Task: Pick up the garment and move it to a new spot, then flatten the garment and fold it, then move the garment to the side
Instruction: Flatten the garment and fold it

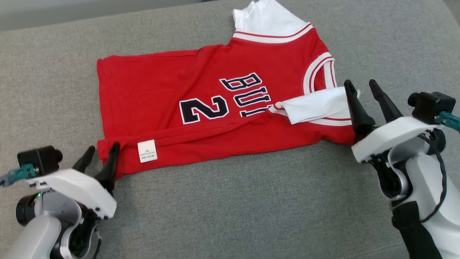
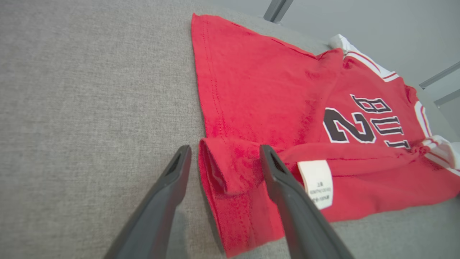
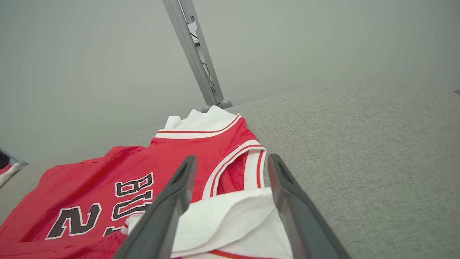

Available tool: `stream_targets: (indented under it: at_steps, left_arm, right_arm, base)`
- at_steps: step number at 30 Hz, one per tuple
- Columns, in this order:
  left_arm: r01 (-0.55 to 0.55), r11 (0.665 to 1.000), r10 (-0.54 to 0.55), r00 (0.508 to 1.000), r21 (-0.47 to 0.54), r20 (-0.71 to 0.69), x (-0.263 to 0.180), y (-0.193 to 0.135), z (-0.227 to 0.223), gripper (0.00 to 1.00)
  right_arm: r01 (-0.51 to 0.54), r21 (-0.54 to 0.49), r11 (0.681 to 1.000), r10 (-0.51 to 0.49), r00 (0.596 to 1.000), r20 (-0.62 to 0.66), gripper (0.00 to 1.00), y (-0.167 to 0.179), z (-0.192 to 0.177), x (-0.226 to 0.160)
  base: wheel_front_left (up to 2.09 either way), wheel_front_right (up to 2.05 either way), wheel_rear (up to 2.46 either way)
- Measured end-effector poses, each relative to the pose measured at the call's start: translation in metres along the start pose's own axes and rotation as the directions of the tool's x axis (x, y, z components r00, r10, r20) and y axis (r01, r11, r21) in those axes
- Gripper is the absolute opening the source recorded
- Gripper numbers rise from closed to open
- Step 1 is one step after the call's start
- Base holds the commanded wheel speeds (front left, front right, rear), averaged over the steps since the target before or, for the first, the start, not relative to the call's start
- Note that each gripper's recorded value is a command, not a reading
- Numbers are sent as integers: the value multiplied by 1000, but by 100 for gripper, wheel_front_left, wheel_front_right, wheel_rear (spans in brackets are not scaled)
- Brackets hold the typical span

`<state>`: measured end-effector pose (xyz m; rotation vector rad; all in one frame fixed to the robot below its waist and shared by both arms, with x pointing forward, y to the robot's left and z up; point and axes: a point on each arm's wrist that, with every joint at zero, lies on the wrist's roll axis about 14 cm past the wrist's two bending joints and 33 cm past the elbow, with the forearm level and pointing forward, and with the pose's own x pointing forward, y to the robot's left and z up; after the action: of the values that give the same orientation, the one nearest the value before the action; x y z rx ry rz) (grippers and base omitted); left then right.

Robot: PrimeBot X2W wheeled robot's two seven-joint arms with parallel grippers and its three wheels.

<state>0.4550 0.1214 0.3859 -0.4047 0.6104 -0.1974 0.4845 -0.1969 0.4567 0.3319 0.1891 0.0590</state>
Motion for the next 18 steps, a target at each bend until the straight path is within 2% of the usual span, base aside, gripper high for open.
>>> stream_targets:
  at_steps: [3, 6, 9, 12, 18]
  left_arm:
    - [23, 999, -23, 1000, 24, -8, -14, -5, -4, 100]
    - [69, 997, -67, 996, 27, -54, -24, -16, -14, 100]
    - [76, 995, -69, 989, 57, -129, -28, -12, -27, 100]
    - [47, 992, -28, 988, 120, -153, -26, 1, -28, 100]
    - [51, 994, -28, 976, 100, -218, -18, 5, -39, 100]
  right_arm:
    - [-10, -74, 997, 10, 1000, -2, 100, -6, 4, -13]
    - [-7, -149, 989, -7, 996, -92, 100, -18, -14, -31]
    - [-14, -209, 978, -31, 977, -210, 100, -28, -39, -43]
    - [-16, -236, 972, -51, 961, -273, 100, -33, -51, -45]
    - [-2, -280, 960, -95, 938, -333, 100, -41, -65, -40]
  base:
    - [0, 0, 0]
    - [0, 0, 0]
    - [0, 0, 0]
    - [0, 0, 0]
    - [0, 0, 0]
